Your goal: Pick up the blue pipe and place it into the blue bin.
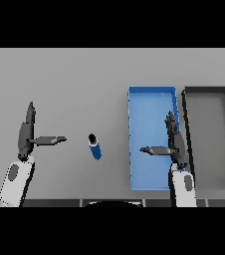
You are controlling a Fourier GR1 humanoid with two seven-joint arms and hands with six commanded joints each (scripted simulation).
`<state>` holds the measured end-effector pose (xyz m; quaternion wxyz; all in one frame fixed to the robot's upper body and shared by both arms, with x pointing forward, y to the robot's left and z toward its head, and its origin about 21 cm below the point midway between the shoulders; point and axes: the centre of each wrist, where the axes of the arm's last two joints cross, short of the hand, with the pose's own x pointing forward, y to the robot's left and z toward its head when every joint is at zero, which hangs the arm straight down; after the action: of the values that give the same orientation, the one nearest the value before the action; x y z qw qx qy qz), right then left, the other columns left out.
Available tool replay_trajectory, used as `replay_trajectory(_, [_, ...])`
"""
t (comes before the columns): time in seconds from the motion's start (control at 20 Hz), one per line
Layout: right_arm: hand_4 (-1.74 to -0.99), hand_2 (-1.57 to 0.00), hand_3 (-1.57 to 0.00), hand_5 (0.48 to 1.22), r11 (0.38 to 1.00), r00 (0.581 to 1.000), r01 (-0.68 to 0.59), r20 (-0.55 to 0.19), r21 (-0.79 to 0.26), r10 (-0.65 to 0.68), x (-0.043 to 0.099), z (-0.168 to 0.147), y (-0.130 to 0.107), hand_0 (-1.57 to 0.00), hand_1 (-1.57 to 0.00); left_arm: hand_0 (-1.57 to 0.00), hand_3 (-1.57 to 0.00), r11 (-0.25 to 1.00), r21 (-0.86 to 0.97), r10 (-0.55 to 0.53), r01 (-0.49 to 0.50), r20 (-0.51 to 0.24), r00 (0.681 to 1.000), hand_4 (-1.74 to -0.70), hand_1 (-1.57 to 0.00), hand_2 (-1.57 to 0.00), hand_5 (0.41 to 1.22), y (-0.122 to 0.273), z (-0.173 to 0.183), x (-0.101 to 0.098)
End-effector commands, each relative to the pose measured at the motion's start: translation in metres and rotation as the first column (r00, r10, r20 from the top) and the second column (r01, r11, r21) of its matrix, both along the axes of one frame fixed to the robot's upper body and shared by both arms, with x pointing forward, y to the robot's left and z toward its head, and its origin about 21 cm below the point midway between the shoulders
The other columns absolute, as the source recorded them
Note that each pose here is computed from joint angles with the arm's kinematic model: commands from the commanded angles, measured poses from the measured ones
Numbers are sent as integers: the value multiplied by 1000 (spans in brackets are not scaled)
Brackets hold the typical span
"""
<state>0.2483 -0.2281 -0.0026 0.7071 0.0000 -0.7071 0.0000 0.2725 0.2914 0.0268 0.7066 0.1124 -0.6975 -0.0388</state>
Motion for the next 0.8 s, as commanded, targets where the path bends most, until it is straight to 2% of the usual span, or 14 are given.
replay_trajectory(0.0, [-1254,1,1,598,1000,1000,1,0,0,-1,0,0,0,1,1,1,1,1000,0,0,0,4,1000,-1186,1,1,605,0,0,0])
replay_trajectory(0.25, [-1254,1,1,598,1000,1000,4,3,-1,-4,2,0,0,1,1,1,1,1000,1,0,0,8,1000,-1186,1,1,605,2,0,2])
replay_trajectory(0.3, [-1254,1,1,598,992,998,-46,35,-118,50,-9,-2,-10,1,1,1,1,990,37,-133,134,-7,991,-1186,1,1,605,15,0,-4])
replay_trajectory(0.4, [-1251,1,1,597,967,993,-94,43,-235,107,-20,2,-18,1,1,1,1,965,60,-252,255,-47,966,-1190,1,1,604,34,0,-9])
replay_trajectory(0.5, [-1244,1,1,596,953,991,-111,39,-281,127,-29,8,-16,1,1,1,1,949,70,-303,306,-56,951,-1188,1,1,603,39,1,-10])
replay_trajectory(0.6, [-1236,1,1,594,948,991,-124,8,-293,132,-28,8,-16,1,1,1,1,936,85,-338,342,-56,939,-1174,1,1,603,42,-1,-13])
replay_trajectory(0.65, [-1228,1,1,595,946,990,-127,16,-300,138,-30,10,-17,1,1,1,1,923,95,-370,372,-44,928,-1170,1,1,605,44,3,-15])
replay_trajectory(0.75, [-1227,1,1,594,949,990,-134,8,-286,142,-25,9,-14,1,1,1,1,884,99,-451,457,-76,889,-1164,1,1,598,40,5,-19])
